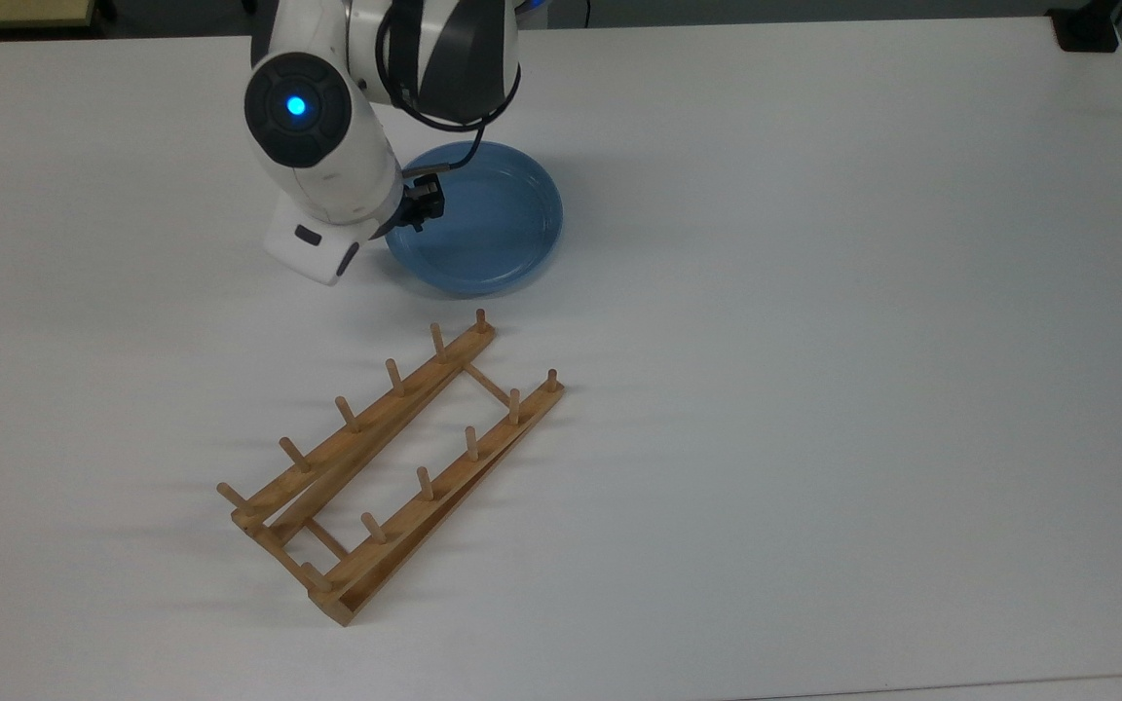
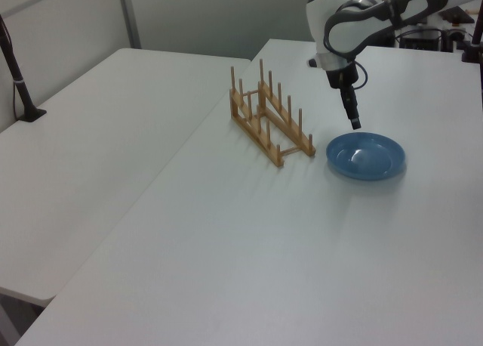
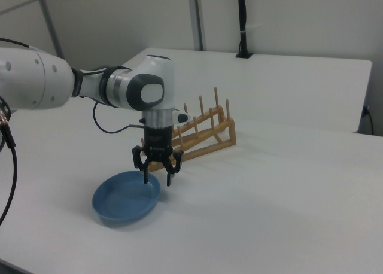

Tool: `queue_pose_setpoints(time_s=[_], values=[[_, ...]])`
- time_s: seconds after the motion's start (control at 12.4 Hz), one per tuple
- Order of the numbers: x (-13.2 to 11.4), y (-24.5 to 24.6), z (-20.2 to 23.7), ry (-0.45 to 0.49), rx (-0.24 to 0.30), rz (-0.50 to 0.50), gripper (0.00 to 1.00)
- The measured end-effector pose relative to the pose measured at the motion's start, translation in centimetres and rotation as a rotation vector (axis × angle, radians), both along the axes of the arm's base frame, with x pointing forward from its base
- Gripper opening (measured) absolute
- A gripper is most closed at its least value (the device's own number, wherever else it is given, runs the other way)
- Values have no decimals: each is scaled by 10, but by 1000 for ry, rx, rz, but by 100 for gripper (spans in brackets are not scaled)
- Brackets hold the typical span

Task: Place plate in plate rack
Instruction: 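Move the gripper over the blue plate and lower it to the rim, then close the gripper on the plate rim and tilt the plate up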

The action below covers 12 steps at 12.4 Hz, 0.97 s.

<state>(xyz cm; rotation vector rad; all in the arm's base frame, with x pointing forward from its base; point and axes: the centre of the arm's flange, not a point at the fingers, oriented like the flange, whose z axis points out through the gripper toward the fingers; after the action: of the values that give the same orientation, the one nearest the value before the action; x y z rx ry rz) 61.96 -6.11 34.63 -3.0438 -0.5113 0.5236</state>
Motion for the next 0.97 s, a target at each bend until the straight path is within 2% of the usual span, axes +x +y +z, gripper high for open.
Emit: queue_pose_setpoints(time_s=[0.48,0.73,0.81,0.89,0.97], values=[[1,8,-18,18,-2,22,64],[1,14,-33,22,-1,33,51],[1,16,-35,25,0,37,50],[1,17,-36,27,0,39,41],[1,18,-37,28,1,40,39]])
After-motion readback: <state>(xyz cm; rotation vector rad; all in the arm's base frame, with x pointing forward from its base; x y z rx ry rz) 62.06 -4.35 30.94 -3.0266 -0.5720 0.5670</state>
